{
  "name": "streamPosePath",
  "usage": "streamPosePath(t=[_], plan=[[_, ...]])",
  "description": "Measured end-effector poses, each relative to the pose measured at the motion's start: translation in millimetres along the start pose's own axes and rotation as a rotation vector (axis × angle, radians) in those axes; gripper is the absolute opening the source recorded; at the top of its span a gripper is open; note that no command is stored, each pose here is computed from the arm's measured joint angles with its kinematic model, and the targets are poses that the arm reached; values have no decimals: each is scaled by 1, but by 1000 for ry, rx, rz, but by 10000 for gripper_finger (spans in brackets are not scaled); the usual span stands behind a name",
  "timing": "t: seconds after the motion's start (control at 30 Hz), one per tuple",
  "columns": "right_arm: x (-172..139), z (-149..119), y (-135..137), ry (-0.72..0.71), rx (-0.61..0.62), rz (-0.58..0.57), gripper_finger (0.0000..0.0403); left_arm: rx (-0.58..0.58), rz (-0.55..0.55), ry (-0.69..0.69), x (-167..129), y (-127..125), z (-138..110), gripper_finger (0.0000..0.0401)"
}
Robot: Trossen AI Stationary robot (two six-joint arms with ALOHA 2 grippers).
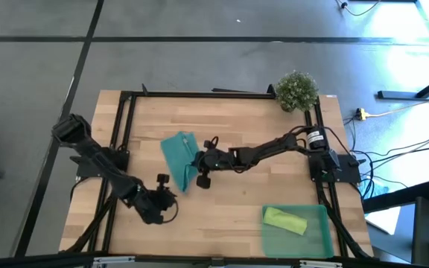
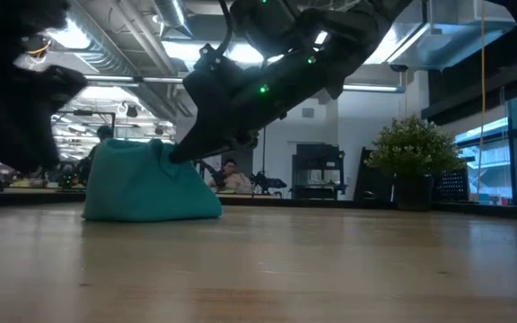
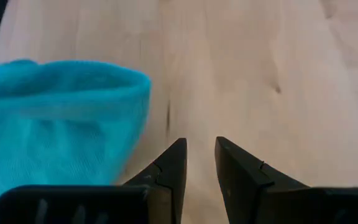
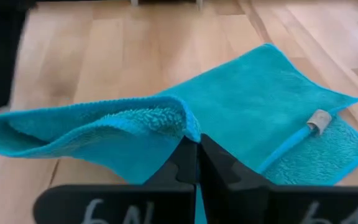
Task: Roll microfiber towels into tight, uniform cylinder then place into a basket
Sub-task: Fold the blue microfiber cloth
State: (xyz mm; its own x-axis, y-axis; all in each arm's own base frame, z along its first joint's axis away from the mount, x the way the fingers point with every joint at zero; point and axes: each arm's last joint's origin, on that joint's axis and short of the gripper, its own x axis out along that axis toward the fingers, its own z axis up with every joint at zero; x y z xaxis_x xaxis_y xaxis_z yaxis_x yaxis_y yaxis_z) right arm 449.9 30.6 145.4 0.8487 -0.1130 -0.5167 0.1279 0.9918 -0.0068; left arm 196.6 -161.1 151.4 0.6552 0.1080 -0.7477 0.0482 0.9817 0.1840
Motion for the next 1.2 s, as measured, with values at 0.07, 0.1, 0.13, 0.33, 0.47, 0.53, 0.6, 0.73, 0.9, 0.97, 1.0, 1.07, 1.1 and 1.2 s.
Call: streamPosePath(t=[0.07, 0.1, 0.13, 0.33, 0.47, 0.53, 0.6, 0.73, 0.9, 0.97, 1.0, 1.07, 1.1, 1.2], plan=[[0, 0, 0, -3, 1, -1, 5, 59, 10, -6, 8, 4, 3, 80], [0, 0, -1, -3, 1, -2, 5, 82, 18, -10, 11, 6, 5, 80], [0, 0, -1, -2, 1, -2, 5, 90, 30, -11, 13, 9, 7, 80], [0, 0, 0, -1, -1, -1, 5, 26, 58, -5, 12, 14, 11, 80], [0, 0, -1, -1, -6, -2, 5, 21, 108, -6, 9, 11, 7, 80], [0, 0, -1, -1, -7, -2, 4, 21, 125, -7, 6, 10, 5, 80], [1, 0, -1, -1, -7, -3, 4, 22, 139, -22, 4, 9, 4, 80], [1, 0, -1, 0, -8, -3, 4, 41, 197, -28, 1, 9, 3, 80], [1, 0, -1, 0, -8, -3, 4, 16, 214, -24, 3, 13, 5, 80], [1, 0, -1, 0, -8, -3, 4, 3, 216, -28, 4, 14, 6, 80], [1, 0, -1, 0, -8, -3, 4, -4, 217, -29, 5, 15, 7, 80], [1, 0, -1, 0, -8, -3, 4, -17, 199, -23, 6, 16, 8, 80], [1, 0, -1, 0, -8, -3, 4, -23, 188, -17, 7, 17, 9, 80], [1, 0, -1, 0, -8, -3, 4, -49, 168, -20, 9, 18, 11, 80]])
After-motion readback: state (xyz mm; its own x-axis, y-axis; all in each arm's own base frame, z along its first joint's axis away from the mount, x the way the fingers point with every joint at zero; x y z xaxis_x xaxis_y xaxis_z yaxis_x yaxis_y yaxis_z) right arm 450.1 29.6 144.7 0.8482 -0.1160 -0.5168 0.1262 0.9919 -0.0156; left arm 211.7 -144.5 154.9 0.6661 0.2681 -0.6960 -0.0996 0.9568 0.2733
